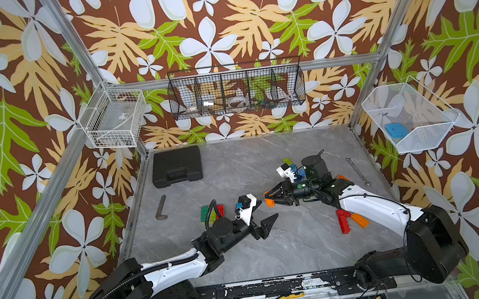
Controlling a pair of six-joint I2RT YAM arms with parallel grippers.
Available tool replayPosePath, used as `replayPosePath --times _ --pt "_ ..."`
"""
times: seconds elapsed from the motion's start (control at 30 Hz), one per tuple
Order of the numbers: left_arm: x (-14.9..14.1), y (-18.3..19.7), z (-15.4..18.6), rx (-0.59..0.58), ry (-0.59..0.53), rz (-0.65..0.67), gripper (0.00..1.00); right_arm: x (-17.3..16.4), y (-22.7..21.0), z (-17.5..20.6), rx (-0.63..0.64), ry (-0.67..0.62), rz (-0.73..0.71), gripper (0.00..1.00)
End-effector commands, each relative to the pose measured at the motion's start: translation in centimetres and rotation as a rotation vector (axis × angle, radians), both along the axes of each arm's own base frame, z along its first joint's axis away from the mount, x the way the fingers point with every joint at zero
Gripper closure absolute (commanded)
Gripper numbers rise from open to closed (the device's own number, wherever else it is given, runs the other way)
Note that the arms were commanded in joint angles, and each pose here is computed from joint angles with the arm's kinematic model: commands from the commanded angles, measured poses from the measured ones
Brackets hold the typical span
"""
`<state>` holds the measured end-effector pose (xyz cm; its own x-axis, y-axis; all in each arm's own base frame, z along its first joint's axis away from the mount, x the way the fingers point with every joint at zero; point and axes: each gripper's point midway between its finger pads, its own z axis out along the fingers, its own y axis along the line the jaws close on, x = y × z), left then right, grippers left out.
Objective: Assemble a rectangle with lego
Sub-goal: Pick up the lego brick from the center of the board, then place the lego brick at the center of the board.
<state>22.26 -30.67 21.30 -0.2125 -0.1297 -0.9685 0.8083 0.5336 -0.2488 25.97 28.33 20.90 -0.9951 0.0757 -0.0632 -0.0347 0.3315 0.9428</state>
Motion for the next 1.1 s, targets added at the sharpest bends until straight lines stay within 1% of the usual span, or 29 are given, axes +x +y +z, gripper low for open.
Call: replayPosePath --times 0.0,0.07,0.3,0.47,0.63,0.7,0.8,0.83,0.9,0.93,1.0,1.07 --pt "-0.1 0.1 2.9 -0.117 -0.068 -0.048 0.19 -1.0 0.4 1.7 0.060 -0.021 0.071 0.84" --pt "0.0 0.0 3.0 -0.124 -0.074 -0.074 0.22 -1.4 0.4 2.0 0.071 -0.025 0.093 0.84" --pt "0.2 -1.1 3.1 -0.076 -0.103 -0.114 0.32 -2.6 1.1 2.7 0.081 -0.047 0.157 0.85" --pt "0.7 -1.2 3.4 -0.077 -0.113 -0.109 0.55 -3.3 1.4 2.6 0.078 -0.047 0.189 0.85" --pt "0.7 -1.6 3.6 -0.072 -0.112 -0.122 0.73 -3.2 1.5 2.9 0.088 -0.057 0.189 0.83" --pt "0.7 -1.7 3.5 -0.069 -0.103 -0.129 0.80 -3.1 1.5 2.9 0.090 -0.056 0.183 0.78" --pt "0.7 -1.7 3.5 -0.066 -0.087 -0.128 0.87 -2.7 1.5 2.9 0.083 -0.063 0.163 0.63" --pt "0.8 -1.6 3.4 -0.065 -0.077 -0.120 0.91 -2.4 1.4 2.9 0.079 -0.068 0.151 0.58" --pt "0.9 -1.5 3.1 -0.053 -0.055 -0.113 0.98 -1.7 0.9 2.8 0.071 -0.078 0.113 0.51" --pt "1.0 -1.4 2.8 -0.039 -0.038 -0.105 1.00 -1.3 0.5 2.8 0.071 -0.079 0.091 0.48" --pt "1.3 -1.2 1.8 -0.013 0.013 -0.082 1.00 -0.1 -0.6 2.5 0.054 -0.087 0.033 0.42" --pt "1.7 -0.9 0.2 0.045 0.083 -0.048 1.00 1.4 -2.8 1.8 0.022 -0.083 -0.054 0.39"
